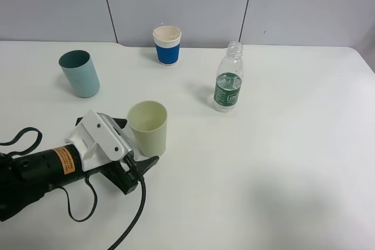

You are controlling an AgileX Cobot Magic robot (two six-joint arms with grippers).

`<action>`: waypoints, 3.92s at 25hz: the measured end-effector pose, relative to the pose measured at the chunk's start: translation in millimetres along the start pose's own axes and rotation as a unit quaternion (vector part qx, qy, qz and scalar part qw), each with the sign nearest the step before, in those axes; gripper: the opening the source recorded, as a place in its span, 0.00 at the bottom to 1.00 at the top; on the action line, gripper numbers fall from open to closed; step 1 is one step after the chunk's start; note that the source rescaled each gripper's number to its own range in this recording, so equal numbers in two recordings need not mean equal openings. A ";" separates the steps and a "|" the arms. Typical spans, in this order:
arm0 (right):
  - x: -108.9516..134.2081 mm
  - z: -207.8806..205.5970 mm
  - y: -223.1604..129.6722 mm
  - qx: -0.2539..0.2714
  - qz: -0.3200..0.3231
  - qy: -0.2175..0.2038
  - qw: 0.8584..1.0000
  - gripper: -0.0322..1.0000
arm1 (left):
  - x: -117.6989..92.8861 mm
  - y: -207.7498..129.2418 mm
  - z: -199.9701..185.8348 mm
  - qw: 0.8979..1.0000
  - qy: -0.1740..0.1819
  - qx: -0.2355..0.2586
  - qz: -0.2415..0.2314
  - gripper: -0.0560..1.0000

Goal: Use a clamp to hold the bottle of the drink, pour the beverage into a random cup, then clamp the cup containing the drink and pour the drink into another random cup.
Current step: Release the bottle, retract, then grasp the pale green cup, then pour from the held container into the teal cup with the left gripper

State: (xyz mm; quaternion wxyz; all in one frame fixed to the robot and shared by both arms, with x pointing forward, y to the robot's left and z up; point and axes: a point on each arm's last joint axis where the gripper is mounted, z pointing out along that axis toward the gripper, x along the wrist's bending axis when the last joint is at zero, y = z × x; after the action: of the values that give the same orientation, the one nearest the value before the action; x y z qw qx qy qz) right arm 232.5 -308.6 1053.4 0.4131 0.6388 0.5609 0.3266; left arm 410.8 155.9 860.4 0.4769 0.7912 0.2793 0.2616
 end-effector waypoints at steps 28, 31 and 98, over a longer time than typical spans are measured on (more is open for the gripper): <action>0.0 0.0 0.0 0.000 0.000 0.000 1.000 1.00 | 0.2 2.4 48.8 1.000 -0.008 -0.021 -0.018 0.18; 0.0 0.0 0.0 0.000 0.000 0.000 1.000 1.00 | -0.1 2.4 48.8 1.000 -0.010 -0.022 -0.019 0.08; 0.0 0.0 0.0 0.000 0.000 0.000 1.000 1.00 | 73.2 28.2 -102.0 0.890 0.427 -0.003 -0.161 0.08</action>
State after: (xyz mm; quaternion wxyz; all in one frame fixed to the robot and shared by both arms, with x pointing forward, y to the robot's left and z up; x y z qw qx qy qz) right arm 232.5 -308.6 1053.4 0.4131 0.6388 0.5609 0.3266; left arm 398.6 257.6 938.2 0.3495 0.5459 0.5785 0.4951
